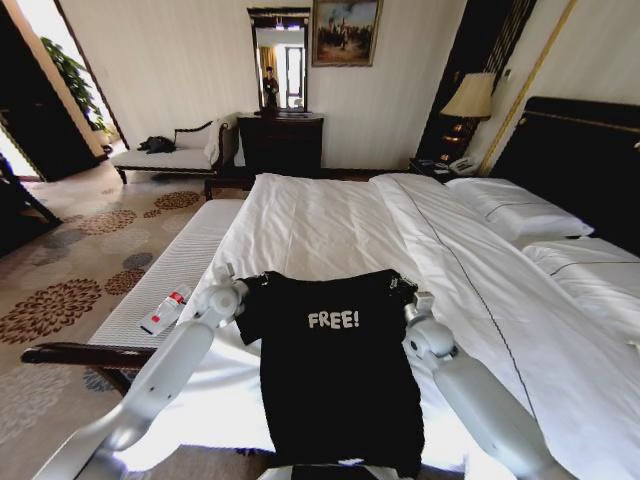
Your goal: Fold the clothes on the bed.
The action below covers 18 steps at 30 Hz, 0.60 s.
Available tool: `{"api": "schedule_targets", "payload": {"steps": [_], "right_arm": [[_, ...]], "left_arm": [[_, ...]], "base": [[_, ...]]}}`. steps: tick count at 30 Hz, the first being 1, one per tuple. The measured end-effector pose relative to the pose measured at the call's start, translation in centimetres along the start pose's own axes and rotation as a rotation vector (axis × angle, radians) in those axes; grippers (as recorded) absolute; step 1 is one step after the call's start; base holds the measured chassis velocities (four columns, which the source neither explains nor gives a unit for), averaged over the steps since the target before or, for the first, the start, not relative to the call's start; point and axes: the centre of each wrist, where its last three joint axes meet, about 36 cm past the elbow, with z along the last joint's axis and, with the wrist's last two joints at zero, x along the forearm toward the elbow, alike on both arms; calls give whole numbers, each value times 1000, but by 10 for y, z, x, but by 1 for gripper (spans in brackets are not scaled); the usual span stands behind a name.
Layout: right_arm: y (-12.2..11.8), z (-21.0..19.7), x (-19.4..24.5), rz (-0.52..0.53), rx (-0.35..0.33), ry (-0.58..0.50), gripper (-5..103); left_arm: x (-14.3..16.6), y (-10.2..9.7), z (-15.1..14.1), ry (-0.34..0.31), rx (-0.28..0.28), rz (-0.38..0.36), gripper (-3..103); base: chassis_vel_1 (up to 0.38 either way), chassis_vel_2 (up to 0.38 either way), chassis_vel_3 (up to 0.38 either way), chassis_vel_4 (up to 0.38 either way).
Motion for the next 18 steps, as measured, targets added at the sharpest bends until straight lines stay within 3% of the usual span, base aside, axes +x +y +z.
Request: {"api": "schedule_targets", "payload": {"steps": [9, 18], "right_arm": [[10, 7, -38, 27, 12, -13, 0], [31, 34, -73, 32, 50, 4, 0]], "left_arm": [[-42, 2, -5, 9, -16, -63, 2], [-88, 3, 15, 17, -18, -150, 2]], "base": [[0, 0, 0, 0], [0, 0, 0, 0]]}}
